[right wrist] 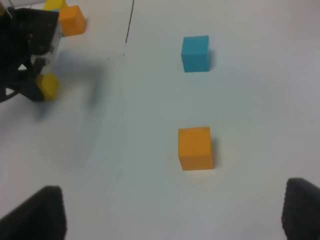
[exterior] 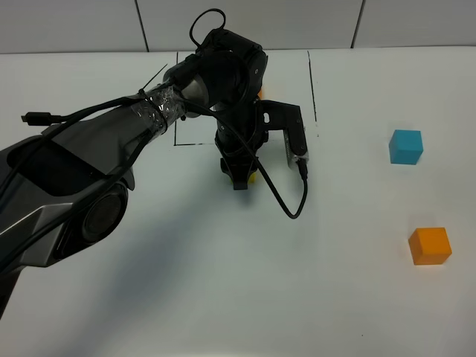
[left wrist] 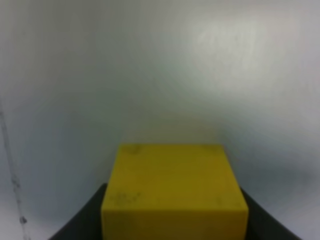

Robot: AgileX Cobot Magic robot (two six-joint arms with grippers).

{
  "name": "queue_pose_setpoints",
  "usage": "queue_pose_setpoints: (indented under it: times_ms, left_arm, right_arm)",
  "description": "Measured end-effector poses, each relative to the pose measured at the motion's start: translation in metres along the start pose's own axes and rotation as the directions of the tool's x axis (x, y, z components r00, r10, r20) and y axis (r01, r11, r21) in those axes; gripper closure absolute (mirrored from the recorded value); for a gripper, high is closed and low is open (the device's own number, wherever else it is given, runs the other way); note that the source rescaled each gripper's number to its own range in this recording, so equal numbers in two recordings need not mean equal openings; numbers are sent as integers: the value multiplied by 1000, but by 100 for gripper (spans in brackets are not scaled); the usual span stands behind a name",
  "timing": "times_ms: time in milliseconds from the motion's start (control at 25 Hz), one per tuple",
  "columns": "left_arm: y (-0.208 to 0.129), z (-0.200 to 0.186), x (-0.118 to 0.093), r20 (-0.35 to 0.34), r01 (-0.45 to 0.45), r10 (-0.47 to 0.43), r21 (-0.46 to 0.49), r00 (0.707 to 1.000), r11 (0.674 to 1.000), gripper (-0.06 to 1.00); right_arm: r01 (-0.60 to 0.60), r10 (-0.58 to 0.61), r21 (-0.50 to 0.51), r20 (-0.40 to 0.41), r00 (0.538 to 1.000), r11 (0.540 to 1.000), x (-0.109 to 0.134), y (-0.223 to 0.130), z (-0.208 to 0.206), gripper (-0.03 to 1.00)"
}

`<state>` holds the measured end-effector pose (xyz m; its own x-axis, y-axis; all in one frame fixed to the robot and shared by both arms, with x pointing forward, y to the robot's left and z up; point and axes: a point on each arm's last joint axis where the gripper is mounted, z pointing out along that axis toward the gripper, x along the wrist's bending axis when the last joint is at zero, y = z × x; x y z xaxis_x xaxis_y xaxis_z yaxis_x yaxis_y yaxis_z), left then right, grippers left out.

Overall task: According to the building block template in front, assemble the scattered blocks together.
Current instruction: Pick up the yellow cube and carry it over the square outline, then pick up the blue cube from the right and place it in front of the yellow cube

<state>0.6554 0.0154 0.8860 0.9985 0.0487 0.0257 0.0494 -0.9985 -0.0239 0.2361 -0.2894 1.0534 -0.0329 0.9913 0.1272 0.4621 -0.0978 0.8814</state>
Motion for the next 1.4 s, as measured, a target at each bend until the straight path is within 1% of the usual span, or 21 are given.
queue_pose_setpoints:
  times_ms: [560,640,800,880,1000,1120,1240,1400]
  left_arm:
    - [1,0,0,11,3,-3,-14,1000,1000,93]
    - [3,3,-1,23,8,-7,-26,1000,1000,85]
    - [4,1,-3,37,10,-8,-39,999,999,55]
    - [4,-3,-3,33,10,-9,-43,999,999,36]
    - [3,-18,-3,13,18,-17,-60,1000,998,17]
    - [2,-41,-3,-20,51,-53,-90,998,995,6]
    - [0,-66,-4,-50,96,-103,-124,993,988,4]
    - [-6,-93,-4,-71,209,-223,-171,972,963,3]
  right_arm:
    - [0,0,0,0,1000,1000,0,0,0,22]
    - [0,0,0,0,1000,1000,0,0,0,22]
    - [-1,1,0,-1,1000,1000,0,0,0,22]
    - [-1,1,0,-1,1000,1000,0,0,0,22]
    - [-1,1,0,-1,1000,1000,0,0,0,22]
    - [-1,1,0,-1,1000,1000,0,0,0,22]
    - [-1,1,0,-1,1000,1000,0,0,0,22]
    - [-1,1,0,-1,1000,1000,0,0,0,22]
